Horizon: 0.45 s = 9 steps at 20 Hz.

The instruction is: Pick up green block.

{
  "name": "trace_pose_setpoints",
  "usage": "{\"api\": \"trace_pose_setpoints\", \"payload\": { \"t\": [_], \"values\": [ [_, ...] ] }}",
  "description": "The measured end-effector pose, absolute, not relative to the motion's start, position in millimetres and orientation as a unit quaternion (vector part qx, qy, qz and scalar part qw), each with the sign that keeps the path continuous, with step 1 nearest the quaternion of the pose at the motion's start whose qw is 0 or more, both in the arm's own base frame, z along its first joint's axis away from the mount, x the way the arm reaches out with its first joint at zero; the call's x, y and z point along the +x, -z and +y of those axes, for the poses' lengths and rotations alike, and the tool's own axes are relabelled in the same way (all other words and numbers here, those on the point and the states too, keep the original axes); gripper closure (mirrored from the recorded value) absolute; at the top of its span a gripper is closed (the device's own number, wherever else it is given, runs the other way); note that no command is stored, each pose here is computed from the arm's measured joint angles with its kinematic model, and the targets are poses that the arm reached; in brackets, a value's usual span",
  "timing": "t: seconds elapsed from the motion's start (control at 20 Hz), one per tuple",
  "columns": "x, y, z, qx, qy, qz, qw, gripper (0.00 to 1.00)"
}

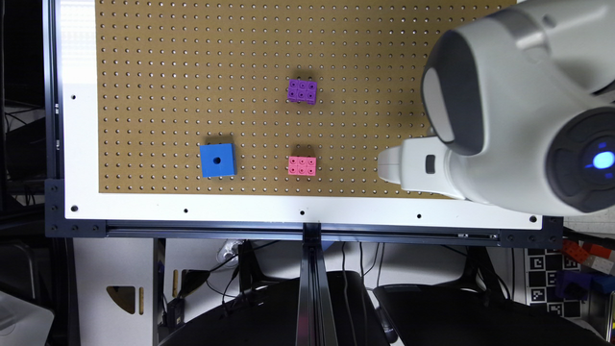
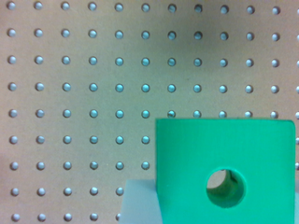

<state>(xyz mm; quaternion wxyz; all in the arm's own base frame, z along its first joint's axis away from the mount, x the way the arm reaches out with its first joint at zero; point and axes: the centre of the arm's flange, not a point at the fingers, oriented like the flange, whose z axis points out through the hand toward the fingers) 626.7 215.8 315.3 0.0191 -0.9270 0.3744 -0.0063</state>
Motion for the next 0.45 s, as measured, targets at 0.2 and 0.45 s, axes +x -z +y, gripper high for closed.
{"api": "trace_pose_setpoints", "payload": {
  "t": [0.2,0.45],
  "values": [
    [626.4,-314.5,215.7,-0.927,0.0053,0.374,0.0182,1.0],
    [626.3,-314.1,215.7,-0.927,0.005,0.374,0.0181,1.0]
  ]
}}
